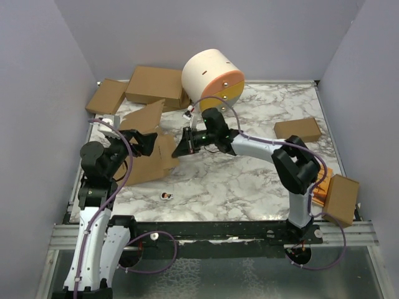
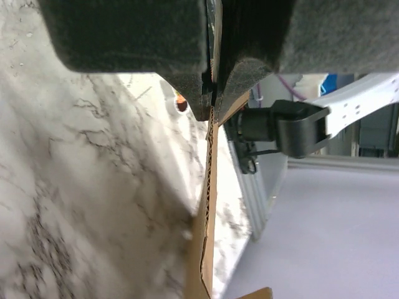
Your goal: Fold the paper box
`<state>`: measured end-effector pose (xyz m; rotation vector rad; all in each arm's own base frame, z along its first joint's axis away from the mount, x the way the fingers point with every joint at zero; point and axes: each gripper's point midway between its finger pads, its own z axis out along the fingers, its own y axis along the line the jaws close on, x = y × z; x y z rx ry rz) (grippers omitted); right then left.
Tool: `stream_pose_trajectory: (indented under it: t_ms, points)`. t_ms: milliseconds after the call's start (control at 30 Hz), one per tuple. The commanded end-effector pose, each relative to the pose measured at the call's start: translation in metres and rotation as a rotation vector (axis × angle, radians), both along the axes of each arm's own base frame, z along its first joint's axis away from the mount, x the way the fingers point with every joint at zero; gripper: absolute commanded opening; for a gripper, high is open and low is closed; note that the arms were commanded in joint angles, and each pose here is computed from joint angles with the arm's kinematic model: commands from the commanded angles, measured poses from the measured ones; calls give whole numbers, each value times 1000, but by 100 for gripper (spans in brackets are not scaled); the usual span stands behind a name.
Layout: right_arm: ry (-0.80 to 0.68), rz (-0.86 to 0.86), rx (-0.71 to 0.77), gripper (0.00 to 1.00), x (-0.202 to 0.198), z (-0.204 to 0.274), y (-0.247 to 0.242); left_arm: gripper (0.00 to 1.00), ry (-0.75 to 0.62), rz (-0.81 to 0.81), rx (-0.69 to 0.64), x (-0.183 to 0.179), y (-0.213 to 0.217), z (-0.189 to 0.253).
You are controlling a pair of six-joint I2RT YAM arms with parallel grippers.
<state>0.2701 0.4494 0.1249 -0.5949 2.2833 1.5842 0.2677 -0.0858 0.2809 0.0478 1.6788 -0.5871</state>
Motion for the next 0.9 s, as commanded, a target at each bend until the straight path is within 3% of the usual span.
stream_pose_trajectory:
  t_ms: [0,267,400,533,700,867]
  points:
    - [-260,93,168,1,8,86,-21,91,-159,-73,-20,-17,-11,65]
    - [-598,159,165,1,32,131,-121,92,-248,-183,-77,-33,-29,102]
    - [-751,204,52,1,28,122,-165,87,-307,-204,12,-27,-29,99]
    - [-925,200,-43,1,20,129,-198,90,-354,-178,79,-5,-24,95]
    - [-981,165,-28,1,25,151,-235,95,-350,-331,69,12,-45,102]
    - [-1029,173,-35,1,26,168,-252,97,-301,-384,22,27,-41,105]
